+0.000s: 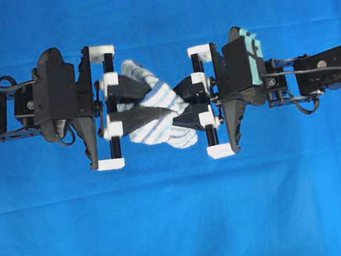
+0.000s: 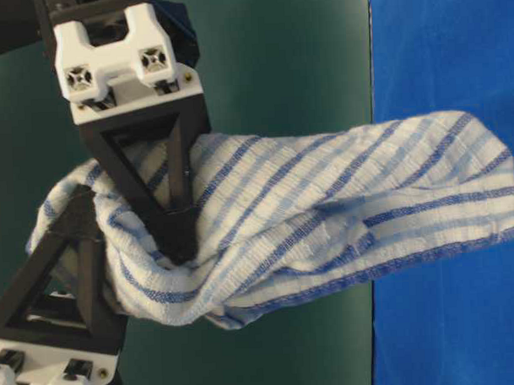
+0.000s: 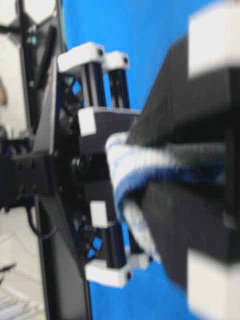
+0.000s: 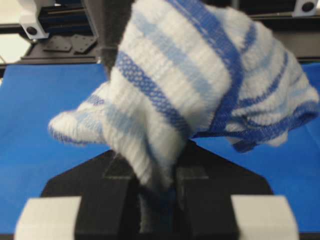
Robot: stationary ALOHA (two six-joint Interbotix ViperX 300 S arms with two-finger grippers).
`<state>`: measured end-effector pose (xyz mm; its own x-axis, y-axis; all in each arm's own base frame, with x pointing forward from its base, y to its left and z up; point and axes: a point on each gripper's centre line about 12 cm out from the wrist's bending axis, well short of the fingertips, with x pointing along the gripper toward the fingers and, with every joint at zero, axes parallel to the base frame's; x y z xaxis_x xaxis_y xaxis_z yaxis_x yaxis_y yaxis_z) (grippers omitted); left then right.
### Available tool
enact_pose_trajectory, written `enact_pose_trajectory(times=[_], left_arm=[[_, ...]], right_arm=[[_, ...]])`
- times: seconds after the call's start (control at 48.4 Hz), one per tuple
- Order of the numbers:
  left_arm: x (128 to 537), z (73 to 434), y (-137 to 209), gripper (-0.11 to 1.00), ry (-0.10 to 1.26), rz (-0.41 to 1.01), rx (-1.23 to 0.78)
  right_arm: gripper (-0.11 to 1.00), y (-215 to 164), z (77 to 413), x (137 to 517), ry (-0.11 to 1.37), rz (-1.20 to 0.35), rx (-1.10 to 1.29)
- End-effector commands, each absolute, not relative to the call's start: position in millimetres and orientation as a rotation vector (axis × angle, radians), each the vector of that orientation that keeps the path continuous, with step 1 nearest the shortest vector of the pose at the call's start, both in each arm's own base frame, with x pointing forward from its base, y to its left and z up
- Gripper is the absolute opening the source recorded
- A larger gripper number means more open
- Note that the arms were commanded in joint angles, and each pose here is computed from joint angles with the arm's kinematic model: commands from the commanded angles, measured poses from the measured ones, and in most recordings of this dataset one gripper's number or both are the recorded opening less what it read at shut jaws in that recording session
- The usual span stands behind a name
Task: Hand over the towel.
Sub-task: 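Move the right gripper to the held towel and close on it, then open the left gripper and pull it back to the left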
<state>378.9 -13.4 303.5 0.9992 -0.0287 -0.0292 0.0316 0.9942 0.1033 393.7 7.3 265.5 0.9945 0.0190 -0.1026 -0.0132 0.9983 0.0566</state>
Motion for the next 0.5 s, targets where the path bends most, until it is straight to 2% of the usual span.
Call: enact_pose_trajectory(times=[0.0, 0.165, 0.248, 0.29, 0.476], left_arm=[[373.6, 318.8, -14.2, 0.24, -0.027, -0.03, 0.088], [359.2, 316.3, -13.5, 0.73, -0.035, -0.028, 0.083], [346.7, 313.5, -13.0, 0.9, -0.032, -0.028, 0.083], [340.9, 313.3, -12.7, 0.93, -0.035, -0.028, 0.082], [315.0, 312.5, -11.6, 0.93, -0.047, -0.027, 0.075]], right_arm=[[0.12, 7.9, 282.1, 388.6, 0.059, 0.02, 0.053], [0.12, 7.5, 285.5, 374.1, 0.06, 0.019, 0.056], [0.12, 7.4, 286.5, 363.9, 0.065, 0.019, 0.055], [0.12, 7.3, 287.5, 356.8, 0.065, 0.019, 0.055], [0.12, 6.6, 288.5, 329.3, 0.065, 0.019, 0.056]])
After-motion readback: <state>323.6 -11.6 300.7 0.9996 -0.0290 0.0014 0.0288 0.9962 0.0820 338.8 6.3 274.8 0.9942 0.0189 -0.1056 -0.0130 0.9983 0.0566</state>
